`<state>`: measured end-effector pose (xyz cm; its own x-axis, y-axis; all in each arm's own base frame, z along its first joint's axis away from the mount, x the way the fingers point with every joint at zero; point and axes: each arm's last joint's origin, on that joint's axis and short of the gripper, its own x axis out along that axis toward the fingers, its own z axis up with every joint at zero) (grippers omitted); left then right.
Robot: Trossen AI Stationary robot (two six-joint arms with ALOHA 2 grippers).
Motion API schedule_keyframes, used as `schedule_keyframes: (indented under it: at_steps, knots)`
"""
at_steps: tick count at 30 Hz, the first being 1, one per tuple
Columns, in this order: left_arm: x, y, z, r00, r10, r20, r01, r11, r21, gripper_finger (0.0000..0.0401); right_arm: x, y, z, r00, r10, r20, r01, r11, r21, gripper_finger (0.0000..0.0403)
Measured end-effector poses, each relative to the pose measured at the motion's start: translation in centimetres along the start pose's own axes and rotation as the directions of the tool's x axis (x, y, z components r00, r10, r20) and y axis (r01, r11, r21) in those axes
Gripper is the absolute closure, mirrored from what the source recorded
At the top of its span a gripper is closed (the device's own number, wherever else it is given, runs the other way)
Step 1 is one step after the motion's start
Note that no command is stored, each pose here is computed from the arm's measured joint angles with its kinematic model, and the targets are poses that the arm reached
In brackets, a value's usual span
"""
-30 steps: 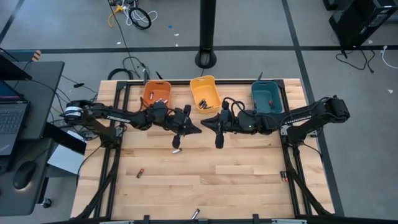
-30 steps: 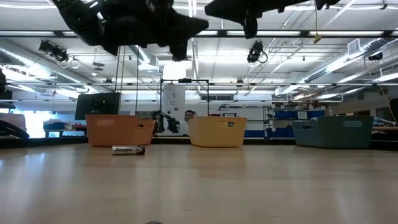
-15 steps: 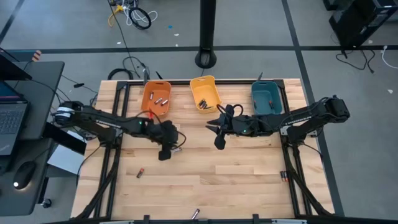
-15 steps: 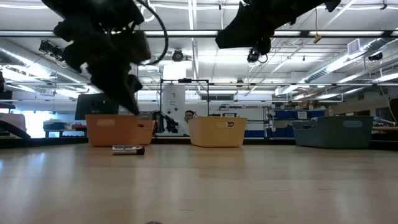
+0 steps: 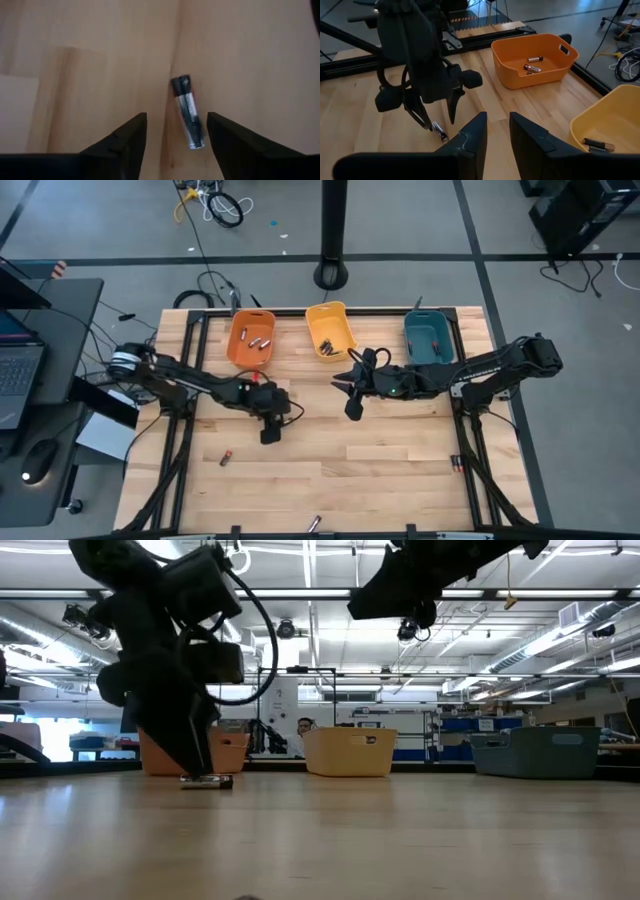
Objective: Sort batteries
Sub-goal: Put the silver battery into the orange bin
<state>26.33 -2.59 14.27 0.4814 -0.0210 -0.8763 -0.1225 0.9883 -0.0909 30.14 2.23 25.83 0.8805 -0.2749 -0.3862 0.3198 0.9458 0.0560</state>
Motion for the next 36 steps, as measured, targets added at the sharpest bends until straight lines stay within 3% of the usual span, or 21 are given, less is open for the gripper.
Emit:
schedule_keyframes:
  at_steps: [8,18,25,29,34,36]
  knots:
    - [1.7,0.0,-0.6,0.996,0.065,-0.066,-0.064,0.998,0.016,0.0205,0.0,0.0,0.0,1.000,0.000,-0.002,0.000,1.000,-0.003,0.0311]
    - [1.7,-0.2,-0.7,0.995,0.077,-0.059,-0.065,0.981,0.184,0.0353,0.0,0.0,-0.1,1.000,-0.003,-0.012,0.003,1.000,-0.016,0.0319]
    - [0.8,-0.6,0.8,0.993,0.093,-0.070,-0.072,0.963,0.261,0.0353,0.0,0.0,-0.1,1.000,0.000,-0.008,0.000,1.000,-0.018,0.0318]
    - [-0.7,-0.5,2.2,0.984,0.166,-0.065,-0.140,0.944,0.299,0.0353,-0.1,0.3,-0.1,1.000,0.009,-0.009,-0.009,1.000,-0.028,0.0322]
    - [-3.7,0.6,3.9,0.980,0.195,-0.035,-0.179,0.945,0.274,0.0353,-0.2,0.5,-0.4,1.000,0.015,-0.028,-0.016,0.999,-0.041,0.0323]
    - [-5.6,1.6,4.5,0.967,0.254,-0.010,-0.244,0.939,0.241,0.0353,-0.3,0.6,-0.4,0.999,0.016,-0.028,-0.017,0.999,-0.041,0.0322]
